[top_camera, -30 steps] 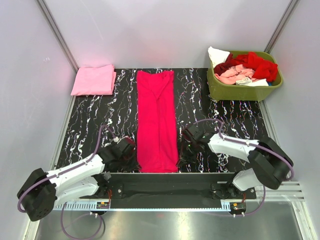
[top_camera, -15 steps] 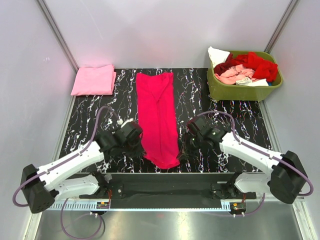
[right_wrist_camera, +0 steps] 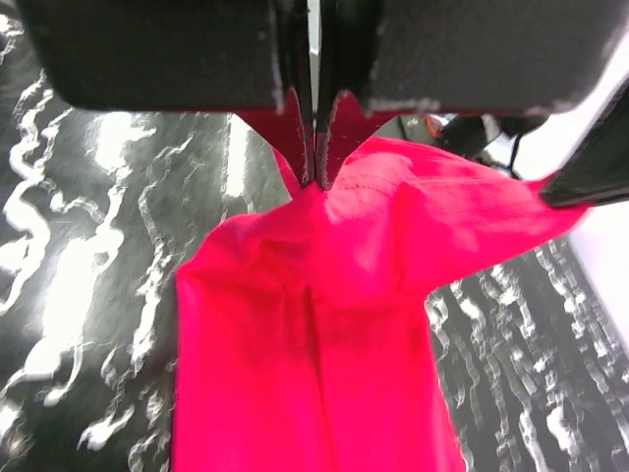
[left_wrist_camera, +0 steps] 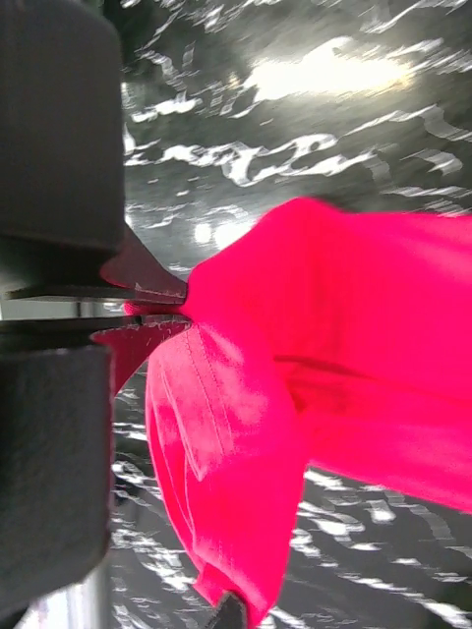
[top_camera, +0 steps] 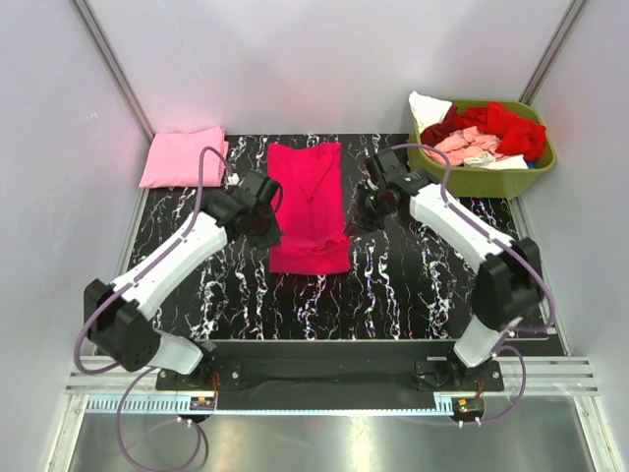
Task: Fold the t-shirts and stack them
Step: Fold the tshirt
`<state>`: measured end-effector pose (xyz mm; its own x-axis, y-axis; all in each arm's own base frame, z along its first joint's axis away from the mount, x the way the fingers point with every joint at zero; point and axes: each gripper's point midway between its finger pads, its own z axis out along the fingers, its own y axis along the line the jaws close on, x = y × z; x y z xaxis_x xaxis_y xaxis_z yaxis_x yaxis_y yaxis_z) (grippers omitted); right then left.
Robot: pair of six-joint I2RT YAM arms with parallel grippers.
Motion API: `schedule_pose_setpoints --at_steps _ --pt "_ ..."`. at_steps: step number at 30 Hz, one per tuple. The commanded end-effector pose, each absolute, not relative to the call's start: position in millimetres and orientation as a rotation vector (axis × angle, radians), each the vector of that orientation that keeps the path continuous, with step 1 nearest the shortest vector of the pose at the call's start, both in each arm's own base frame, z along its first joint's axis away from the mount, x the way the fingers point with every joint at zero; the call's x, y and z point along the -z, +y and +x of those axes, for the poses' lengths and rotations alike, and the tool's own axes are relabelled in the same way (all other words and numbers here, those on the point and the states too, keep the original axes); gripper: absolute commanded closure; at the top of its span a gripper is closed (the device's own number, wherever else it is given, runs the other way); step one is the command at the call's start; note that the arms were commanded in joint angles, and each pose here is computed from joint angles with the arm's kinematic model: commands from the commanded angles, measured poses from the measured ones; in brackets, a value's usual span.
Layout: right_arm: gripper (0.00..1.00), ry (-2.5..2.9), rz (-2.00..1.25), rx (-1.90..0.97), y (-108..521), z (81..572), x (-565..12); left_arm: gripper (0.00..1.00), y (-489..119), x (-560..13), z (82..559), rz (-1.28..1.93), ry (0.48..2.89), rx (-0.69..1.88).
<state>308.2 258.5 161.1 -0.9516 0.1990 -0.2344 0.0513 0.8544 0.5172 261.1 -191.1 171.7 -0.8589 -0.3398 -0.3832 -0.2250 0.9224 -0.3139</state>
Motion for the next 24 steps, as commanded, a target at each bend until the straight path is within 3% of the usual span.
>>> schedule_pose_setpoints --at_steps 1,12,24 --pt "1.0 2.757 0.117 -0.701 252 337 -158 0.96 -187 -186 301 -0.337 2.594 0.337" --pt "1.0 2.754 0.106 -0.683 252 414 -153 0.96 -180 -165 373 -0.312 2.653 0.316" --pt "1.0 2.801 0.114 -0.699 253 448 -122 0.96 -174 -134 415 -0.332 2.704 0.312"
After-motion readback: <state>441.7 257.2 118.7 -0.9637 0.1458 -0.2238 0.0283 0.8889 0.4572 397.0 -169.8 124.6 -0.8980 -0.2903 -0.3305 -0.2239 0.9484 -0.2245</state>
